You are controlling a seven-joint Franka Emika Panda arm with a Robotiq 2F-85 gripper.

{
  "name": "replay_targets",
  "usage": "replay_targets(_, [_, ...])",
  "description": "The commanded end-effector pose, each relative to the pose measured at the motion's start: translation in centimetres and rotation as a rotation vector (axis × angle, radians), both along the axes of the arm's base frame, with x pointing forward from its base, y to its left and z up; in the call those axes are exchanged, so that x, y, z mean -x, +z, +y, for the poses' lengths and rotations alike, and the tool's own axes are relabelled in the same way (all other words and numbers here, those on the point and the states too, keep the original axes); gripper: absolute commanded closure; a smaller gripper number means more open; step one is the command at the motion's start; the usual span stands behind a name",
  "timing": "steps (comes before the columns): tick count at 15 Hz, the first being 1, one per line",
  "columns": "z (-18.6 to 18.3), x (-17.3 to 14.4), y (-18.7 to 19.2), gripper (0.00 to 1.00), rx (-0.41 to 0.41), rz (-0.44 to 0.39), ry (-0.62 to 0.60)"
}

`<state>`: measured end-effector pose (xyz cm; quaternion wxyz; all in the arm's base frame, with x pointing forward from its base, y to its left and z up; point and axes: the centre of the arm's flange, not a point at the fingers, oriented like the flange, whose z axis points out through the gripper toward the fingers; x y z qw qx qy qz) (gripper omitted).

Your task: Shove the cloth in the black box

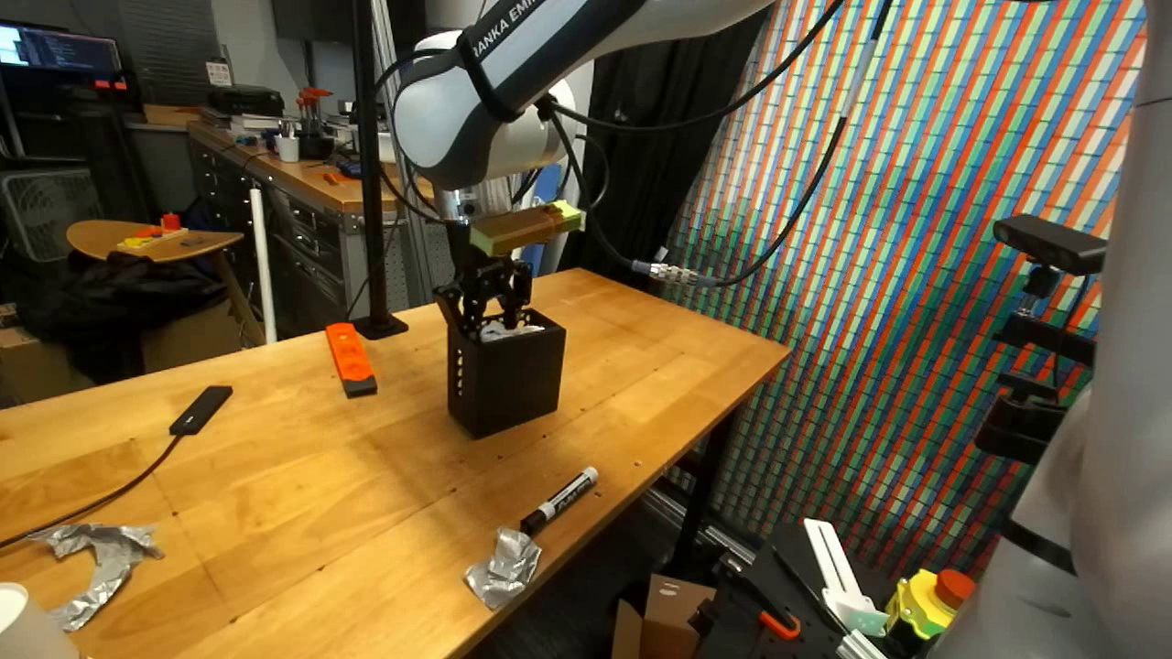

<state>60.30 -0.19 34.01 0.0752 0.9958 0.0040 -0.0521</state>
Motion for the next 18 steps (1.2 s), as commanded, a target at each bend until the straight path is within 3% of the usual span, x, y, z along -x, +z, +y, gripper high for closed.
replay_targets(1, [-0.7,0.5,2.1,0.09,-0.017,-0.043,-0.001])
replay_targets(2, [-0.7,0.6,2.5,0.01,-0.017,-0.046,-0.001])
replay_targets(6, [-0.3,1.1,4.2,0.00,-0.010,-0.070,0.007])
replay_targets(7, [-0.2,1.2,4.7,0.06,-0.009,-0.080,0.006])
replay_targets(8, [-0.2,1.2,5.3,0.26,-0.009,-0.089,0.004])
replay_targets(11, [-0.1,1.6,6.7,0.36,-0.003,-0.111,-0.003])
replay_targets(18, [1.1,4.1,7.3,0.92,-0.005,-0.068,-0.038])
